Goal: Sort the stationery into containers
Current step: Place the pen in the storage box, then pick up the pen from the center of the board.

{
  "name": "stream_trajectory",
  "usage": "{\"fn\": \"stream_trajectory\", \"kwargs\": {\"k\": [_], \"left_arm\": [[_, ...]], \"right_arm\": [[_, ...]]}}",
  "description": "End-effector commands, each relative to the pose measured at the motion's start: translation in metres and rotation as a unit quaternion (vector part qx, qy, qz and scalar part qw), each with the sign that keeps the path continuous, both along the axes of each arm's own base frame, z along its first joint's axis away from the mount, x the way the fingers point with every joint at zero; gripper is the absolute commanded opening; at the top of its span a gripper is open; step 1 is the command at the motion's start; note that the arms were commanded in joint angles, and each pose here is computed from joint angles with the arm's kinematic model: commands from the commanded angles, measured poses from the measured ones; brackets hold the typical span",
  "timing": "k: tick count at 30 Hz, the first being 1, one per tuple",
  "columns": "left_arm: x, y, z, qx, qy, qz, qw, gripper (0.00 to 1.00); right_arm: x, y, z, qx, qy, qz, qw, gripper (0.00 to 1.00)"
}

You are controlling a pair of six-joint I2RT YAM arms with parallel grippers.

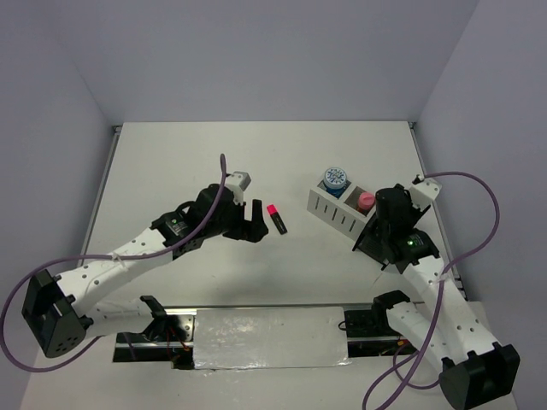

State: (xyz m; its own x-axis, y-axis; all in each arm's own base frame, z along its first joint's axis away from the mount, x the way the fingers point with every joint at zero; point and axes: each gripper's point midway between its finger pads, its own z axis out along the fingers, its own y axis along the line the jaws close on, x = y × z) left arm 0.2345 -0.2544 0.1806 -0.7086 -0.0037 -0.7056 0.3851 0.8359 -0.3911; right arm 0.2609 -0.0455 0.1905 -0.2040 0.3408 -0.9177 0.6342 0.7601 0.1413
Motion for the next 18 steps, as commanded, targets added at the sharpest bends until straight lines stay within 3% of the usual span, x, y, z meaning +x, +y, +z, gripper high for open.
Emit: {"fn": "stream_trajectory", "kwargs": {"k": [1,6,9,14,18], "left_arm": [[0.011,-0.009,0.013,-0.011,-0.019,0.004,1.000,0.99],[0.026,-0.013,0.004,-0.003,0.000,0.041,0.999,0.99],[0.041,-0.017,-0.009,0.015,0.036,0.083,0.996,0.99],[0.071,-0.034,-0.053,0.078,0.119,0.153,0.978,0.99],[0.079,-0.037,-0.090,0.142,0.193,0.213,0.947,0.99]], "right_arm": [[0.001,0.002,0.008,0.017,-0.028,0.002,0.999,0.66],[-0.004,0.000,0.020,0.014,-0.040,0.003,0.999,0.91],[-0.005,0.000,0.035,0.013,-0.053,0.009,0.998,0.98],[-0.002,0.012,0.074,0.028,-0.081,0.051,0.995,0.99],[-0.001,0.026,0.082,0.037,-0.059,0.093,0.993,0.99]]}}
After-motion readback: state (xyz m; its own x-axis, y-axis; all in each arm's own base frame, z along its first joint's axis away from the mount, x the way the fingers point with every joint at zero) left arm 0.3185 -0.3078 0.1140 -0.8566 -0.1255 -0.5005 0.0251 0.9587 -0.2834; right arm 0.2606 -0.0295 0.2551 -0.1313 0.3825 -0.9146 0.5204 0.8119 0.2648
